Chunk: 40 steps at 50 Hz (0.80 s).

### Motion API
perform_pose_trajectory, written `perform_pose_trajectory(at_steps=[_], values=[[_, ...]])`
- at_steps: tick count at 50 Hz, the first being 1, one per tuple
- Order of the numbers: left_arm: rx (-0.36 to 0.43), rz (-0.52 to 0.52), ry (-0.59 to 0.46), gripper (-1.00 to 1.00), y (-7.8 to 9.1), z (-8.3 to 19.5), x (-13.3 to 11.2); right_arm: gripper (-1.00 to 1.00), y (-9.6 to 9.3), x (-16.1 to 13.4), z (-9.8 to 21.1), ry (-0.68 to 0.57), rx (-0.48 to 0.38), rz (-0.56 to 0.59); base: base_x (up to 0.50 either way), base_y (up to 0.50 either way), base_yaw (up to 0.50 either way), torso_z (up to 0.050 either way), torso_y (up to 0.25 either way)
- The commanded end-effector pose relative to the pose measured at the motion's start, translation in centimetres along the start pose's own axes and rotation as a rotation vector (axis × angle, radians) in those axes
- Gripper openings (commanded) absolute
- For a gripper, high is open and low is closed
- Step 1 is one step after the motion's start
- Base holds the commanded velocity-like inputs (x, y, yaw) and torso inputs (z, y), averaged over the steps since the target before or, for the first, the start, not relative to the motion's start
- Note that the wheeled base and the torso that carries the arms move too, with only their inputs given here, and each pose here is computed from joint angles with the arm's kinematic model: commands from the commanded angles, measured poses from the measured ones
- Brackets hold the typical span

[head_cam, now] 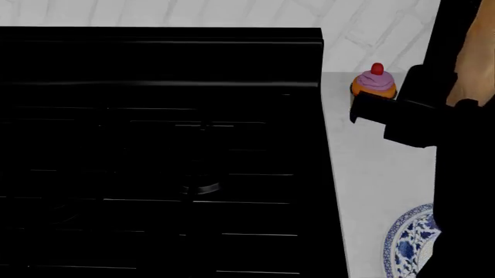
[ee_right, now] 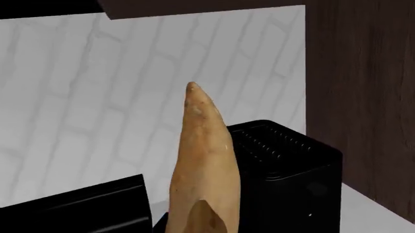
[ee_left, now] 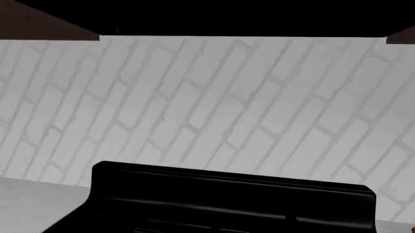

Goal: Pick the sweet potato from the counter and place it in the microwave.

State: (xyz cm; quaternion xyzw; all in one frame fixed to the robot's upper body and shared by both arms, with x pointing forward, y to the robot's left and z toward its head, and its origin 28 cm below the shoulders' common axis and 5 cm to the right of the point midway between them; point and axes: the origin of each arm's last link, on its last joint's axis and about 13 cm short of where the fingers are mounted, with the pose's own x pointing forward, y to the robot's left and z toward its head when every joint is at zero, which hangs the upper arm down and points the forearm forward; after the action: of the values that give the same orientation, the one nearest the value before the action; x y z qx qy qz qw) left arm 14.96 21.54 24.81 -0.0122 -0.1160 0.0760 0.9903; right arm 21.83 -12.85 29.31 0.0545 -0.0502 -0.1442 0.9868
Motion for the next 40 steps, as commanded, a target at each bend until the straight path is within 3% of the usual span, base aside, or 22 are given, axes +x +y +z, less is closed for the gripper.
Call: perform_pose_trajectory(at_steps=[1, 7, 14, 40], values=[[0.006, -0.008, 0.01, 1.0, -0.01, -0.29, 0.02, -1.0, 0.07, -0.92, 0.63, -0.101, -0.028, 0.06, 0.0, 0.0, 0.0, 0.0, 0.0], [0.009, -0.011, -0.005, 1.0, 0.07, 0.03, -0.2, -1.0, 0.43, -1.54, 0.68, -0.145, -0.095, 0.09, 0.0, 0.0, 0.0, 0.0, 0.002], [0.013, -0.015, -0.003, 1.0, 0.12, 0.07, -0.14, -1.0, 0.57, -1.86, 1.09, -0.17, -0.091, 0.12, 0.0, 0.16, 0.0, 0.0, 0.0], [0.011, -0.027, 0.009, 1.0, -0.06, -0.08, 0.14, -1.0, 0.65, -1.78, 1.38, -0.167, -0.05, 0.14, 0.0, 0.5, 0.0, 0.0, 0.0]])
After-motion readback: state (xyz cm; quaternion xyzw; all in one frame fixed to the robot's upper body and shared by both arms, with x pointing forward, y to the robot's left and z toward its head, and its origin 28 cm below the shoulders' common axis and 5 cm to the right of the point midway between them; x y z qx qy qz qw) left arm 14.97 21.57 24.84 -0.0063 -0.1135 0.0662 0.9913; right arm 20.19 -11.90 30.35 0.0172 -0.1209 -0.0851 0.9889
